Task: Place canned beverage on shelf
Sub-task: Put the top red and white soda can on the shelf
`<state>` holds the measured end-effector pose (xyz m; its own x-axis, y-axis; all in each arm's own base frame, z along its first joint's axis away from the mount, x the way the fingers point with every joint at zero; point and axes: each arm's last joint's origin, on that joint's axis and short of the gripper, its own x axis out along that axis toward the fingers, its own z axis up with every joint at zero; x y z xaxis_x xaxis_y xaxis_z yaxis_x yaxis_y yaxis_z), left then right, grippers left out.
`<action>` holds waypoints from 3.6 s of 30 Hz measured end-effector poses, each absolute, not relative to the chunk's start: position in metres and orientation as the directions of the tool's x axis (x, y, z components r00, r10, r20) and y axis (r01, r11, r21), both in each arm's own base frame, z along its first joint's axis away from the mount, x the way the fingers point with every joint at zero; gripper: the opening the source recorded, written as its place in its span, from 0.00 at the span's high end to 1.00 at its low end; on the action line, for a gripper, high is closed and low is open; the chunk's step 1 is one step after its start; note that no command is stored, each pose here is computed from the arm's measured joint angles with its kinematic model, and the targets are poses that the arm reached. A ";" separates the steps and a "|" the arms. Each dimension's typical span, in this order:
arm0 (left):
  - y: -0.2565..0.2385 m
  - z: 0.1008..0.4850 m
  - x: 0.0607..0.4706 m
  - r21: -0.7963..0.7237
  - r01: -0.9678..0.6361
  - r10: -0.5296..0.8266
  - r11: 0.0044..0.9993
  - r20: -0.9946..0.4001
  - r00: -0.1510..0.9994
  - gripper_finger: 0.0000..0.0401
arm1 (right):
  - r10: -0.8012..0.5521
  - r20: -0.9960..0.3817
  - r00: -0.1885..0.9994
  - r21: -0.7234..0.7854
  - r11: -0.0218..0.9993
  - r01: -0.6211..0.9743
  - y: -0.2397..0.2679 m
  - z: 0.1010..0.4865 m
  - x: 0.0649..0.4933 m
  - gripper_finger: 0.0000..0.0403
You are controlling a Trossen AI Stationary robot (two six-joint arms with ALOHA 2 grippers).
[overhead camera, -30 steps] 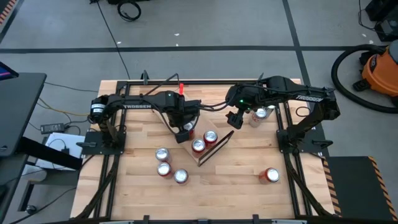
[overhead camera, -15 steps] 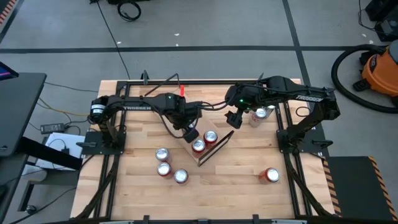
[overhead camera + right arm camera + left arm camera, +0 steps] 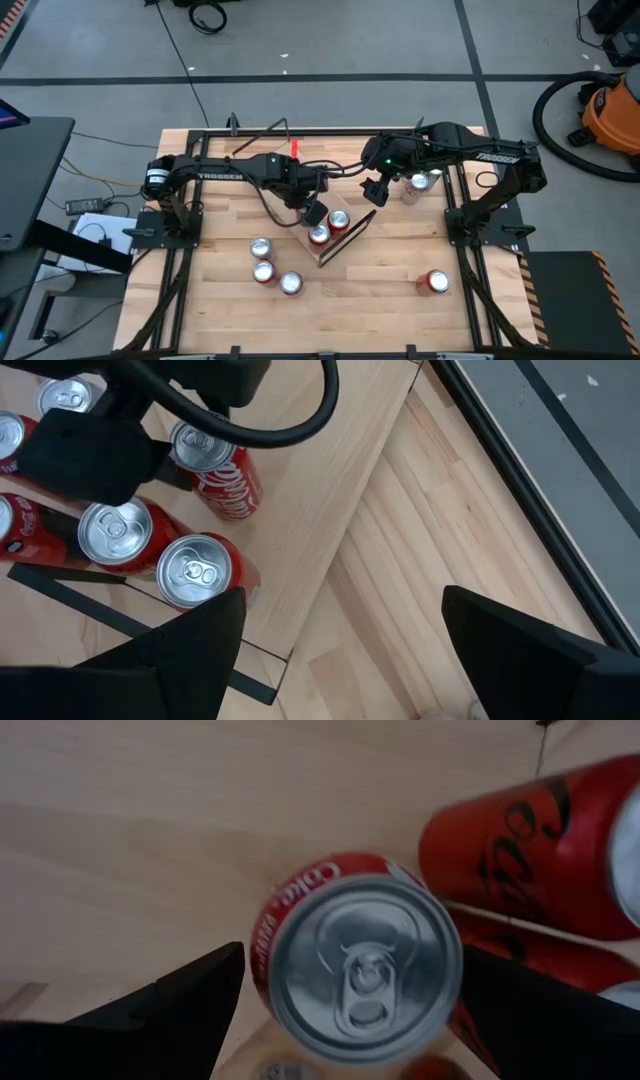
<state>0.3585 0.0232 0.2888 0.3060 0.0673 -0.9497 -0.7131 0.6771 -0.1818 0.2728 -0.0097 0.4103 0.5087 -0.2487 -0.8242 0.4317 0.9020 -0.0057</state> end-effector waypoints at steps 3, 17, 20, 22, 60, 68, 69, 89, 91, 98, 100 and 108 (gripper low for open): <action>0.025 0.289 0.359 -0.179 -0.715 0.079 0.675 -0.947 0.311 0.08 | -0.249 -0.824 0.509 -0.005 0.902 0.432 -0.010 0.410 0.273 0.14; 0.026 0.274 0.367 -0.163 -0.628 0.023 0.761 -0.961 0.277 0.15 | -0.266 -0.817 0.511 -0.015 0.897 0.442 -0.010 0.411 0.273 0.14; 0.026 0.274 0.368 -0.151 -0.564 0.017 0.812 -0.959 0.281 0.20 | -0.266 -0.817 0.512 -0.013 0.896 0.444 -0.010 0.411 0.273 0.14; 0.027 0.274 0.368 -0.141 -0.502 0.010 0.853 -0.958 0.285 0.21 | -0.266 -0.817 0.512 -0.012 0.895 0.445 -0.010 0.411 0.273 0.14; 0.042 0.271 0.369 0.102 0.269 0.019 0.958 -0.955 0.295 0.02 | -0.254 -0.810 0.528 -0.002 0.902 0.431 -0.005 0.411 0.275 0.14; 0.041 0.284 0.362 0.010 -0.032 0.020 0.999 -0.946 0.324 0.01 | -0.254 -0.810 0.528 -0.002 0.902 0.431 -0.006 0.411 0.275 0.14; 0.041 0.286 0.362 -0.005 -0.076 0.021 0.997 -0.943 0.332 0.01 | -0.254 -0.810 0.528 -0.002 0.902 0.431 -0.006 0.411 0.275 0.14; 0.043 0.281 0.369 -0.194 -0.610 0.042 0.768 -0.936 0.350 0.01 | -0.261 -0.805 0.533 0.006 0.895 0.446 -0.006 0.412 0.275 0.14; 0.043 0.278 0.369 -0.184 -0.615 0.040 0.766 -0.942 0.332 0.01 | -0.261 -0.804 0.534 0.006 0.895 0.446 -0.006 0.412 0.275 0.14; 0.044 0.274 0.371 -0.170 -0.618 0.043 0.768 -0.948 0.315 0.10 | -0.262 -0.800 0.539 0.010 0.893 0.450 -0.006 0.413 0.276 0.14; 0.046 0.273 0.371 -0.165 -0.608 0.041 0.776 -0.950 0.311 0.14 | -0.264 -0.800 0.539 0.009 0.893 0.451 -0.006 0.413 0.276 0.14; 0.054 0.273 0.369 -0.121 -0.335 -0.009 0.935 -0.949 0.316 0.22 | -0.264 -0.800 0.539 0.009 0.893 0.451 -0.006 0.412 0.276 0.14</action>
